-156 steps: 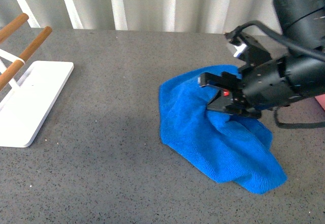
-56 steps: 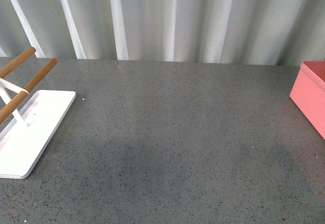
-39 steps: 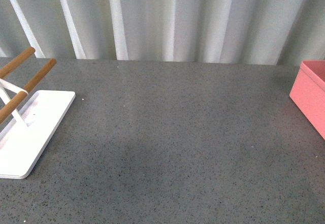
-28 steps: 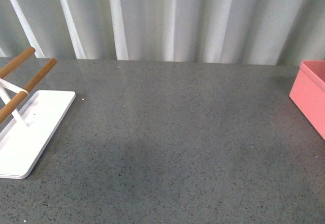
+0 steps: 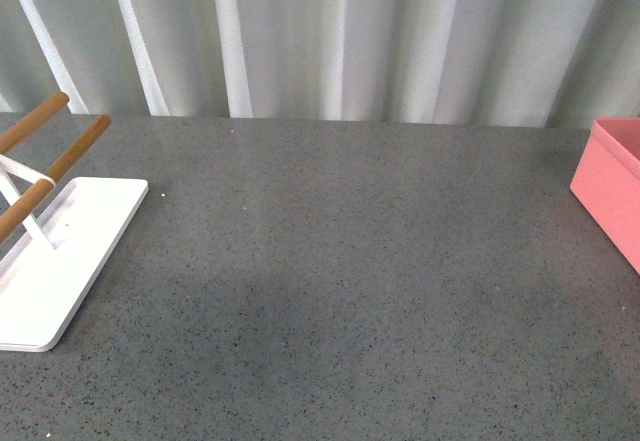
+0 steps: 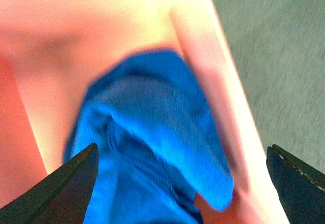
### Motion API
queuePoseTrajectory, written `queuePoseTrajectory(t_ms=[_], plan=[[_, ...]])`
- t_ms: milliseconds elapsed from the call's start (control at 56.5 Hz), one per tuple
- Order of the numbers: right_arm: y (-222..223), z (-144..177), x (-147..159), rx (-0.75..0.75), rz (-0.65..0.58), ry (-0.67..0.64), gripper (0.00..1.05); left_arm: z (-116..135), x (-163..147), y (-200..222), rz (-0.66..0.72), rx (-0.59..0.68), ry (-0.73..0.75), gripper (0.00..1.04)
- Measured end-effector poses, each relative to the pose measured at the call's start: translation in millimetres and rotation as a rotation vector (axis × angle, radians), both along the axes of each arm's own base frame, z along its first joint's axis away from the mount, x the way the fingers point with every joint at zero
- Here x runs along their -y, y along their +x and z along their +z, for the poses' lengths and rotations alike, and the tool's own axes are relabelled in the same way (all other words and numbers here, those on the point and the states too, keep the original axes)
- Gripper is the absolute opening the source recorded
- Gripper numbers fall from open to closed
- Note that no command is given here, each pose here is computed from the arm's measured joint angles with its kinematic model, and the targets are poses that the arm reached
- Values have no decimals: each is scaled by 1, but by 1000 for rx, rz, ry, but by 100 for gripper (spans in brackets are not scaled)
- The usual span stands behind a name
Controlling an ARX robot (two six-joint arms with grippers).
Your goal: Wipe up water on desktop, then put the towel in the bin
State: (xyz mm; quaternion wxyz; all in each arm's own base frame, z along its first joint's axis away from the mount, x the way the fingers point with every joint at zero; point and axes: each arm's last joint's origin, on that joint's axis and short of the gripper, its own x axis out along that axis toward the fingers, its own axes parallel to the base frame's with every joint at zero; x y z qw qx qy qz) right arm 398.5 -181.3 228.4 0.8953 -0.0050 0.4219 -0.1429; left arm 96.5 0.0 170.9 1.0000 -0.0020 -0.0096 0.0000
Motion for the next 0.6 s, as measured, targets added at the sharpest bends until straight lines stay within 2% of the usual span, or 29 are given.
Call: queuePoseTrajectory(t_ms=[106,195,301,372,425,602], plan=[[3,50,-15,181,71,-24,98,0,0,0,0,0,0,98],[-12,94,-41,337,181,-56,98,0,0,0,0,0,0,98],[-41,122,-76,456,321,-92,98,0,0,0,0,0,0,98],[-64,126,-103,512,432,-91,98,0,0,0,0,0,0,98],[-91,115,-131,523,554,-61,98,0,0,0,0,0,0,98],[-137,74,-169,499,679,-20,98,0,0,0,0,0,0,98]])
